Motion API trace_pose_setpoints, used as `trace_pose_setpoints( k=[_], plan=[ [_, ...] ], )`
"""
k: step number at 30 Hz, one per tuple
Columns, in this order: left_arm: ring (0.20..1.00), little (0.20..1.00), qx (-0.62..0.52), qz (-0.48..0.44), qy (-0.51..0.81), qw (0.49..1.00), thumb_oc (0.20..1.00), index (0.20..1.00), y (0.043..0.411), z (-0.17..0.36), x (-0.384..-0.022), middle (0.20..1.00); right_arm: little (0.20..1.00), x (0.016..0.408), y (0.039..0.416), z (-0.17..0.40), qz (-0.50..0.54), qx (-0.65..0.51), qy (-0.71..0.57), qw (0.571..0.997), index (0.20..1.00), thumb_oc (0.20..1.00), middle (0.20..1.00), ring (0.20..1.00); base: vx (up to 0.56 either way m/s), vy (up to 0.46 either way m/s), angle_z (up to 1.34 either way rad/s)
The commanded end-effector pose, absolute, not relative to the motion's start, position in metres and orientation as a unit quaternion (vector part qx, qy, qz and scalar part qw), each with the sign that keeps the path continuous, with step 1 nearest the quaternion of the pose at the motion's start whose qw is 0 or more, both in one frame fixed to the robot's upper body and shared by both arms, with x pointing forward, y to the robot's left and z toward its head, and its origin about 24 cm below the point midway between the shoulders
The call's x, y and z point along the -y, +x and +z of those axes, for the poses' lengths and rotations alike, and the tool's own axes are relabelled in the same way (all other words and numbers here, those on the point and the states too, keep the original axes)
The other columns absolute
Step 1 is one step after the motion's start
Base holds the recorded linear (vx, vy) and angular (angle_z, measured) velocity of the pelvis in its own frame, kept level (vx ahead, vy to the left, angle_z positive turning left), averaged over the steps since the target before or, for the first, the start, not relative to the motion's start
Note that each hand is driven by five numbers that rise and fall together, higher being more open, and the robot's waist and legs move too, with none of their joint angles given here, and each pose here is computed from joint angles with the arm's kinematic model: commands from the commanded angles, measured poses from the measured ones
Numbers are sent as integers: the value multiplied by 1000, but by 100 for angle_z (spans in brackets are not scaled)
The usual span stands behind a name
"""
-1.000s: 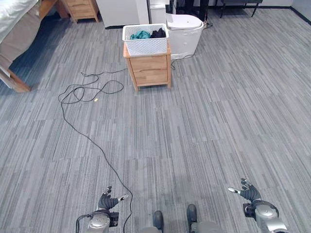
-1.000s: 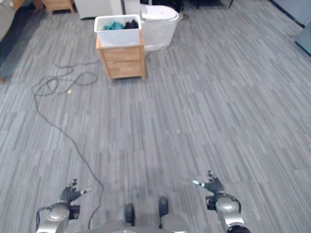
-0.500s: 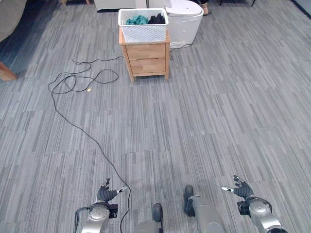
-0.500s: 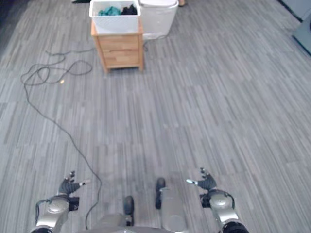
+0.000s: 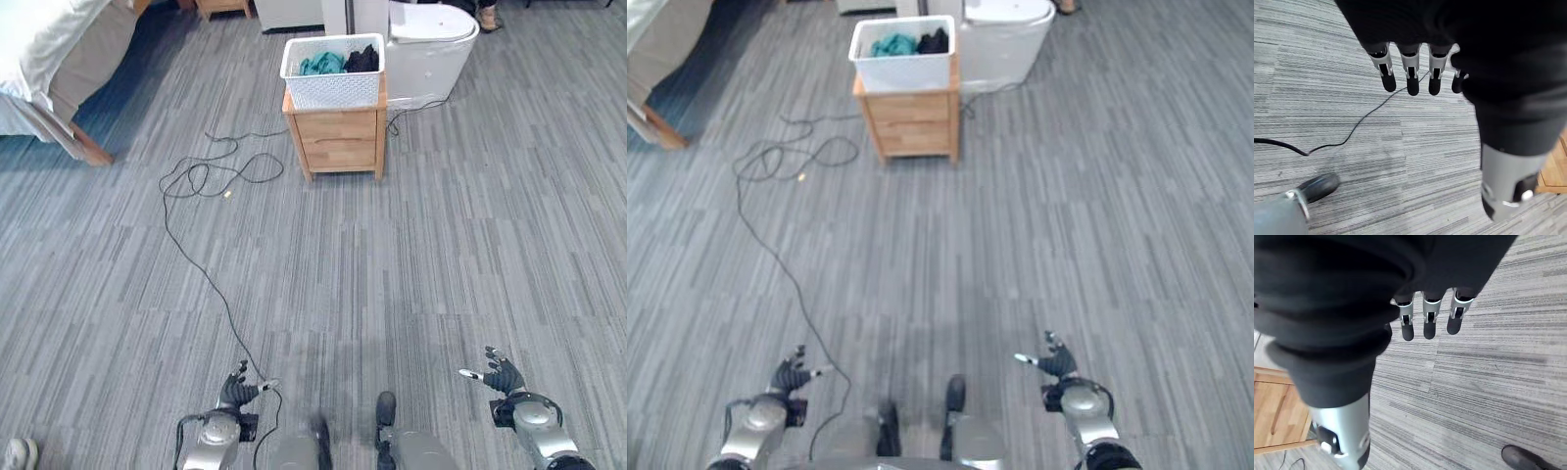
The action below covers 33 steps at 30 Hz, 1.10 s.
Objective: Grab the laundry basket,head to the washer,open it,put in the laundry and shut it.
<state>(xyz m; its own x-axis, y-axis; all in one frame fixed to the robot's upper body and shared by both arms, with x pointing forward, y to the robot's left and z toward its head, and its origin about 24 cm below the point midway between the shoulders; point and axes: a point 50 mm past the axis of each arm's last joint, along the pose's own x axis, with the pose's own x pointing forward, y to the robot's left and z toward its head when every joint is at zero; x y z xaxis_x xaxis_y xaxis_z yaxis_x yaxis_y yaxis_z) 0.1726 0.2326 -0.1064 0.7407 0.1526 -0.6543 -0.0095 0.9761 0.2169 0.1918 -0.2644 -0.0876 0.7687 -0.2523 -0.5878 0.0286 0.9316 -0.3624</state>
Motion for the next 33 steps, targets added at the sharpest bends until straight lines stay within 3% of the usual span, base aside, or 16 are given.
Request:
trace_pose_setpoints(
  k=[1, 9, 21, 33],
  plan=[
    [1000, 1000, -344, 56, 136, 927, 1000, 1000, 174, -98, -252, 1000, 1000, 274, 178, -90, -91, -340, -191, 916, 1000, 1000, 1000, 1000, 305, 13, -40],
    [1000, 1000, -365, 72, 144, 917, 1000, 1000, 161, -103, -263, 1000, 1000, 262, 174, -100, -71, -356, -191, 912, 1000, 1000, 1000, 1000, 506, 154, -30],
    [1000, 1000, -341, 80, 165, 922, 1000, 1000, 186, -91, -270, 1000, 1000, 231, 210, -84, -31, -298, -172, 938, 1000, 1000, 1000, 1000, 340, 158, 0],
    [1000, 1000, -364, 63, 165, 914, 1000, 1000, 177, -103, -260, 1000, 1000, 247, 198, -89, -46, -322, -190, 926, 1000, 1000, 1000, 1000, 346, -126, 28]
  ],
)
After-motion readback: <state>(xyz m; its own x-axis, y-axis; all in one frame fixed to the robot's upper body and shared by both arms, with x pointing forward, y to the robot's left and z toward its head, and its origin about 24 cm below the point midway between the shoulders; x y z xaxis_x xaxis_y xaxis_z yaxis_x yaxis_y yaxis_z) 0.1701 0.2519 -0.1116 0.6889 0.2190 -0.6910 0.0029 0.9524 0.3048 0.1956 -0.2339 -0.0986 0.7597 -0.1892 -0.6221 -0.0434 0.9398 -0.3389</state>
